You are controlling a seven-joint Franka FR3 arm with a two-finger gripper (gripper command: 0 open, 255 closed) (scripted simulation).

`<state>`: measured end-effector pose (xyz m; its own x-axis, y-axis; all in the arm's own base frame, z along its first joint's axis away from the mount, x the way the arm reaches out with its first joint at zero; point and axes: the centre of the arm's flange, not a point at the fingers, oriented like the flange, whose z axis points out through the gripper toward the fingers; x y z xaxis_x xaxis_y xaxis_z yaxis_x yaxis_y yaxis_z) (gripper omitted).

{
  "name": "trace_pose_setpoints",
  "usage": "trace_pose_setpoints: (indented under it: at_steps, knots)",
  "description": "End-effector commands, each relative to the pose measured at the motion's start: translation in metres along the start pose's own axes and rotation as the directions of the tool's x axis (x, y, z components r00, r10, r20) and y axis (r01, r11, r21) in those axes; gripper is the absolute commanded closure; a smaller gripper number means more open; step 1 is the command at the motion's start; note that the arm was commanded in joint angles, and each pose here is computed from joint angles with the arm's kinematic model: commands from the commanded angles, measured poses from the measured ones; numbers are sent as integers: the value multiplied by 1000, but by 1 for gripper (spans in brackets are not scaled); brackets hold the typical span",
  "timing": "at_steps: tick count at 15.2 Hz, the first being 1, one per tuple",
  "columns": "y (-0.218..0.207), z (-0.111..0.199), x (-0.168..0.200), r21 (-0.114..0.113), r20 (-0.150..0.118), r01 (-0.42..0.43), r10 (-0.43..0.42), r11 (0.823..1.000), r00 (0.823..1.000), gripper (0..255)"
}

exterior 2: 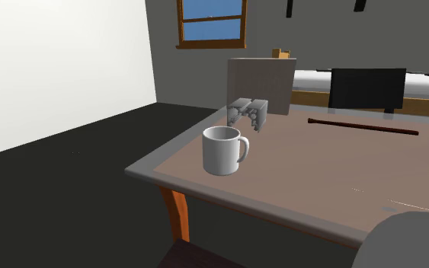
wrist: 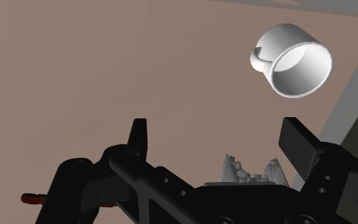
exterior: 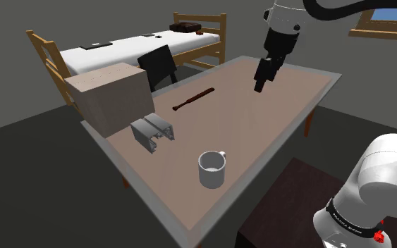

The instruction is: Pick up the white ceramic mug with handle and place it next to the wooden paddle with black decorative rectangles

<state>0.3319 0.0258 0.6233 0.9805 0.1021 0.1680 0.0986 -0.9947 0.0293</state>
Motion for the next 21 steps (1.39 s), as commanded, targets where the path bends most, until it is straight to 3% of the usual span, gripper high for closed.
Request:
trace_pose_setpoints:
  at_steps: [1,11,21]
  knots:
    - [0,0,0,0,0,0,0,1000,1000,0]
    - [-94,94,16,-13,23,-108,109,994,994,0]
    - [-184,189,40,-28,45,-215,216,976,975,0]
